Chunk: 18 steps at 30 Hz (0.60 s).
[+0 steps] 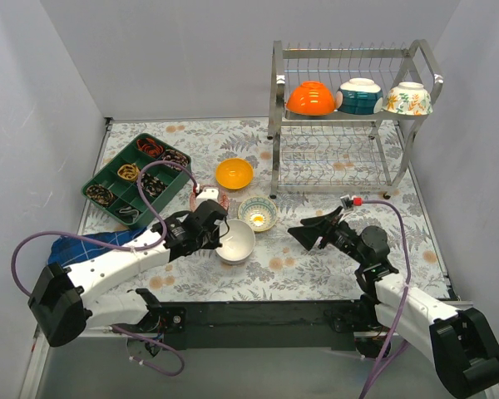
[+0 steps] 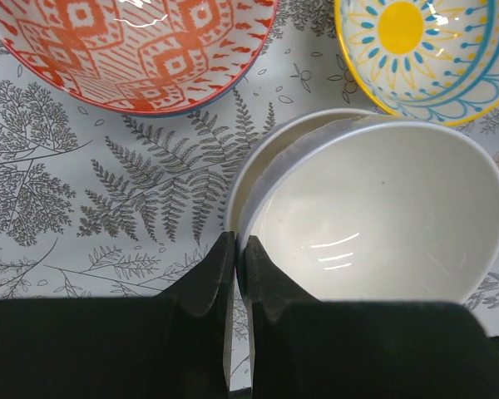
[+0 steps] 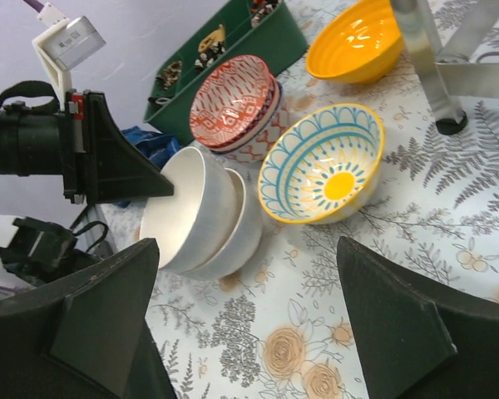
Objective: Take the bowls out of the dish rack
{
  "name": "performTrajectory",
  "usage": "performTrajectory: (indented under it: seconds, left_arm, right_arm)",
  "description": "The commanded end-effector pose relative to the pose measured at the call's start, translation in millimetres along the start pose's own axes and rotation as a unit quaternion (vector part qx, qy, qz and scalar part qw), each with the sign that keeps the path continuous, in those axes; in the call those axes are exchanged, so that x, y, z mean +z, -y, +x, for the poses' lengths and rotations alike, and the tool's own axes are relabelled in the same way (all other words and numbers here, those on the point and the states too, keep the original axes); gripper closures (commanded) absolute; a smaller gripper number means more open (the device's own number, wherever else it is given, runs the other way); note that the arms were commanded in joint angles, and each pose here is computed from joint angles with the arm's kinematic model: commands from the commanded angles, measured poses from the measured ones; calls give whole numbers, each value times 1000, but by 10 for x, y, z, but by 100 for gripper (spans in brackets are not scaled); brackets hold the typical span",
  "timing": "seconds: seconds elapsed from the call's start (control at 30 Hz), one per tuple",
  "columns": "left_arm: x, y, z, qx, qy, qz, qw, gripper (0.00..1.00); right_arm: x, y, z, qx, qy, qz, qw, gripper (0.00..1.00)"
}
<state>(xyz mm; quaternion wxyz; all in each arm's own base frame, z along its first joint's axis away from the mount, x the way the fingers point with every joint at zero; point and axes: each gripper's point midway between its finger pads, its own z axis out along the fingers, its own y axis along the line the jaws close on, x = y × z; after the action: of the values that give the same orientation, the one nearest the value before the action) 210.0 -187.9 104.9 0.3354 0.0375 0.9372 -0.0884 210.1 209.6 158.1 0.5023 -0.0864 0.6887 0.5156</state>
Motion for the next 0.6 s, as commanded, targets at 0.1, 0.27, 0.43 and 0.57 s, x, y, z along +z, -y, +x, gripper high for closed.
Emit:
performTrajectory:
  seconds: [0.1,0.27,0.43,0.57]
  left_arm:
    - [49,94,-195,-8,13,24,1000,100]
    - [25,130,-208,-10,12,36,999,87]
    - [-32,144,-244,-4,11,41,999,61]
    - [-151,186,-373,1,26,55,998,39]
  right_arm:
    - [4,111,1,-33,-8,24,999,5]
    - [6,143,4,-45,-13,31,998,5]
    - [21,148,-45,-62,-14,37,997,5]
    - [26,159,-125,-92,-17,48,994,5]
